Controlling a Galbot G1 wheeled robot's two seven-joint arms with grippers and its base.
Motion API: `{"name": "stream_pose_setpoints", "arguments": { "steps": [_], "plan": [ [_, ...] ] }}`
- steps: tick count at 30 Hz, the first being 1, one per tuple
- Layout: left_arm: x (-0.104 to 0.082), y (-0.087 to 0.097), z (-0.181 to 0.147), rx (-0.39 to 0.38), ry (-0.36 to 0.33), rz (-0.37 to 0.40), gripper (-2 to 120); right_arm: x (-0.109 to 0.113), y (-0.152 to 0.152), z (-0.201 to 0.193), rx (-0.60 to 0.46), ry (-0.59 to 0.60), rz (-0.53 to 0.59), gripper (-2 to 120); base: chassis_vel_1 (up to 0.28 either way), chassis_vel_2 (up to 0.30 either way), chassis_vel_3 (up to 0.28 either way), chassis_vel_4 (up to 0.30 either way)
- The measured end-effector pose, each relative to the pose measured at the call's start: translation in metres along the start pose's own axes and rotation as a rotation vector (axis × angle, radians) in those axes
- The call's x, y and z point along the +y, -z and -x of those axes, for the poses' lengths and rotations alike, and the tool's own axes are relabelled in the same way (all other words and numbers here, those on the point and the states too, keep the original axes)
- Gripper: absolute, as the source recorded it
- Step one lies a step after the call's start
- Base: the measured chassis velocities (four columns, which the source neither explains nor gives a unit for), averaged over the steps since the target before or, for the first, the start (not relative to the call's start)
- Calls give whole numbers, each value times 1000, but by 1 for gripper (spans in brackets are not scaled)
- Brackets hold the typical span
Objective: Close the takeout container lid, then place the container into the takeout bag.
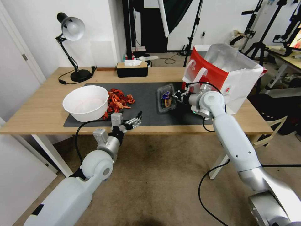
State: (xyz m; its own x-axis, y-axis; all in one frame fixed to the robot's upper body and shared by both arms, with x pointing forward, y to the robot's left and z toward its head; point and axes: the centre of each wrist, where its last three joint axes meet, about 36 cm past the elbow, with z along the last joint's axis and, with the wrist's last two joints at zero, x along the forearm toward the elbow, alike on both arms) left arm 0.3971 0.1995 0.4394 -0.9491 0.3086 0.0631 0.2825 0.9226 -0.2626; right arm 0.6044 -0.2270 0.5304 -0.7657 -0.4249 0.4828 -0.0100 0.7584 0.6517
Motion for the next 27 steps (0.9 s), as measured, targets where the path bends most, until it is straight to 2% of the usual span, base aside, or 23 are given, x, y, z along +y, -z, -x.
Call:
{"name": "stream_pose_setpoints", "arguments": {
  "steps": [10, 16, 24, 27],
  "plan": [
    [-5, -8, -8, 8, -5, -2, 100, -8, -14, -37, -24, 30, -4, 0, 0, 0, 0, 0],
    [-4, -13, -15, 9, -7, 27, 100, -7, -24, -58, -33, 56, -11, 0, 0, 0, 0, 0],
    [-4, -30, -36, -13, 51, 75, 100, 2, -32, -68, -31, 113, -25, 0, 0, 0, 0, 0],
    [-5, -37, -46, -31, 93, 108, 100, 6, -36, -72, -40, 150, -28, 0, 0, 0, 0, 0]
  ]
}}
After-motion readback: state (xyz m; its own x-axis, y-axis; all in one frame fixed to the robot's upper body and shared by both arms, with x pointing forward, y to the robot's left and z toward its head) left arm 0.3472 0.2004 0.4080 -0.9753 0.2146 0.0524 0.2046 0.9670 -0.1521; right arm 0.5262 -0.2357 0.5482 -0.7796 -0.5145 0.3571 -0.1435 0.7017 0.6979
